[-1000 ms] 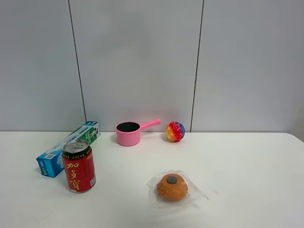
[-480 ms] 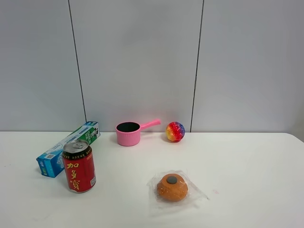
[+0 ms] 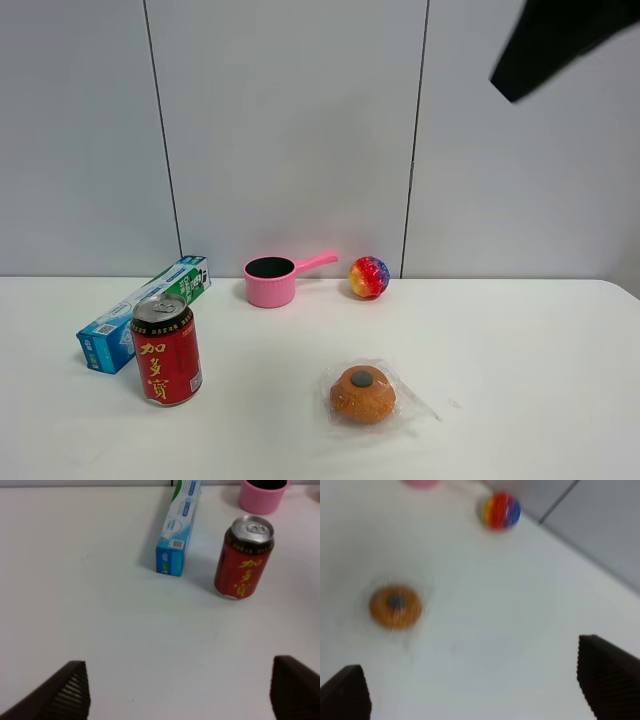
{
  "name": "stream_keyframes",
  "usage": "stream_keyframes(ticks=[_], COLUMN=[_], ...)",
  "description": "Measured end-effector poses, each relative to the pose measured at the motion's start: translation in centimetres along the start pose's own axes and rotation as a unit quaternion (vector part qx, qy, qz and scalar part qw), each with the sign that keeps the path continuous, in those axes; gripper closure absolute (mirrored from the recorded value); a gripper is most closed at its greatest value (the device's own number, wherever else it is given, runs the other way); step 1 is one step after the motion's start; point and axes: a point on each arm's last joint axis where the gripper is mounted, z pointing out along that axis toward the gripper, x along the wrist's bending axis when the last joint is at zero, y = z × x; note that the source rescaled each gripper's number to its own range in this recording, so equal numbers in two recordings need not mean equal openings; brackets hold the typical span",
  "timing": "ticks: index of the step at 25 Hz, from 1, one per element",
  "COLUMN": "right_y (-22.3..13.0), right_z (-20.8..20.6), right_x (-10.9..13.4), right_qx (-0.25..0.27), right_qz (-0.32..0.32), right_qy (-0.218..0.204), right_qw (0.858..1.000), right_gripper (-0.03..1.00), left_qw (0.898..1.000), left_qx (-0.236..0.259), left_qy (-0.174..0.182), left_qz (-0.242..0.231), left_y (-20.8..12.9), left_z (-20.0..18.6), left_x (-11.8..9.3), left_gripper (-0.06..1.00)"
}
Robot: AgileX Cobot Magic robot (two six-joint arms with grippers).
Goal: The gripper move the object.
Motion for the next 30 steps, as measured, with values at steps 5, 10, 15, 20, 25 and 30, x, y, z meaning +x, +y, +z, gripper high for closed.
stream_keyframes(ticks=[5, 10, 15, 20, 25, 30], right_y=[-6.3, -10.4, -13.4, -15.5, -17.7, -19.5], right_z=[-0.9, -1.8, -1.7, -0.7, -0.3, -2.4], right_x=[1.3, 2.1, 3.0, 3.5, 2.2, 2.2], right_qx=[0.024, 0.030, 0.042, 0.077, 0.103, 0.049], right_qz=[0.053, 0.116, 0.156, 0.218, 0.319, 0.373], right_qy=[0.016, 0.024, 0.036, 0.043, -0.036, -0.099], right_qw=[0.998, 0.993, 0.986, 0.972, 0.942, 0.921], right_gripper=[0.25, 0.25, 0.25, 0.25, 0.25, 0.25], left_qw=[1.000, 1.000, 1.000, 1.000, 1.000, 1.000], left_qx=[0.000, 0.000, 0.000, 0.000, 0.000, 0.000], left_qy=[0.000, 0.000, 0.000, 0.000, 0.000, 0.000], left_qz=[0.000, 0.000, 0.000, 0.000, 0.000, 0.000], left_y=[0.0, 0.0, 0.0, 0.0, 0.0, 0.0], left_z=[0.0, 0.0, 0.0, 0.0, 0.0, 0.0], left_x=[0.0, 0.0, 0.0, 0.0, 0.0, 0.0], left_gripper=[-0.06, -0.06, -0.06, -0.06, -0.06, -0.06])
